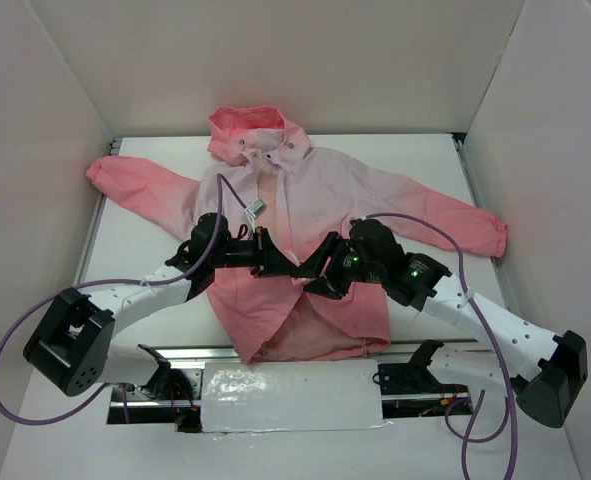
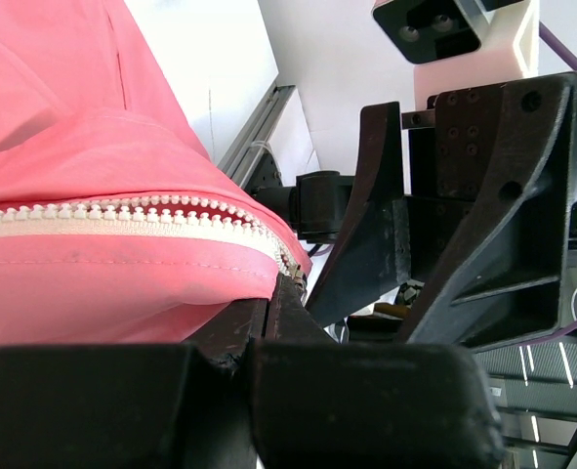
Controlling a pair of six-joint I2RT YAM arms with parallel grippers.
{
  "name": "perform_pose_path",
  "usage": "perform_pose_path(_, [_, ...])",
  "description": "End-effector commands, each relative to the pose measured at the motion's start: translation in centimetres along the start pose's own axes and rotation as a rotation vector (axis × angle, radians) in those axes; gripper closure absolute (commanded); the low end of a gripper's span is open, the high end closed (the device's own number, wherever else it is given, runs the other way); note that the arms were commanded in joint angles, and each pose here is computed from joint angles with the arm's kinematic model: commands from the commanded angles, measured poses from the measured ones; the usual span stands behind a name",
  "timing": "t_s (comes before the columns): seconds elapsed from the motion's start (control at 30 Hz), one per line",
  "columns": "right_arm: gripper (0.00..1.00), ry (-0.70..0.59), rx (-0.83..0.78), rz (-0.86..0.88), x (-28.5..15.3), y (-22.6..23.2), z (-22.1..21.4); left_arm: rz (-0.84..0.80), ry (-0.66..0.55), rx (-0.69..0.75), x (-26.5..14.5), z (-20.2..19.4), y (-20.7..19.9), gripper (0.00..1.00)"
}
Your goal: Zip up the jacket
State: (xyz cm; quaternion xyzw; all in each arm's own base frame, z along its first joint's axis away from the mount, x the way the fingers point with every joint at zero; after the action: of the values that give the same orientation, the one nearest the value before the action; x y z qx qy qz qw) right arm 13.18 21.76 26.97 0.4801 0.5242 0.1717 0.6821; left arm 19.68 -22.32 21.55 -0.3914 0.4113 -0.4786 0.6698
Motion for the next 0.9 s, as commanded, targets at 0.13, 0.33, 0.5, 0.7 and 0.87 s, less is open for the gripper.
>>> perform_pose_path(0.13, [0.40, -0.031, 0.012, 0.000, -0.26, 0.92, 0.03, -0.063, -0.030, 0.075, 0.16, 1.10, -1.84, 1.00])
perform_pose_path(0.33, [0.40, -0.043, 0.007, -0.005, 0.00, 0.88, 0.15, -0.076, -0.025, 0.073, 0.08, 0.99, -1.94, 1.00])
perform_pose_path(0.5, [0.40, -0.049, 0.004, 0.010, 0.23, 0.96, 0.26, -0.077, -0.019, 0.079, 0.02, 0.83, -1.93, 1.00])
perform_pose_path(0.7, [0.42, -0.060, 0.003, 0.028, 0.29, 1.17, 0.36, -0.082, -0.022, 0.078, -0.15, 0.57, -1.87, 1.00])
perform_pose_path(0.87, [0.43, -0.067, 0.009, 0.033, 0.48, 1.03, 0.40, -0.084, -0.020, 0.084, -0.14, 0.46, -1.99, 1.00])
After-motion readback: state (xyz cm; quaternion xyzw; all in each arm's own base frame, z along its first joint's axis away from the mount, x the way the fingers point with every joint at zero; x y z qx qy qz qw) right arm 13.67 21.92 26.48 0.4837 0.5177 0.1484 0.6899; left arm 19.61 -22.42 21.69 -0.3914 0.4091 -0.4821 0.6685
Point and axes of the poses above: each gripper's point midway between its finger pads, its own x axis out along the fingers, its own y axis along the line the jaws close on, z = x × y, the point moved 9 cm from there along -x, back along the fingers, and after that the axes turned 2 degrees about x, right-handed, at the moved point
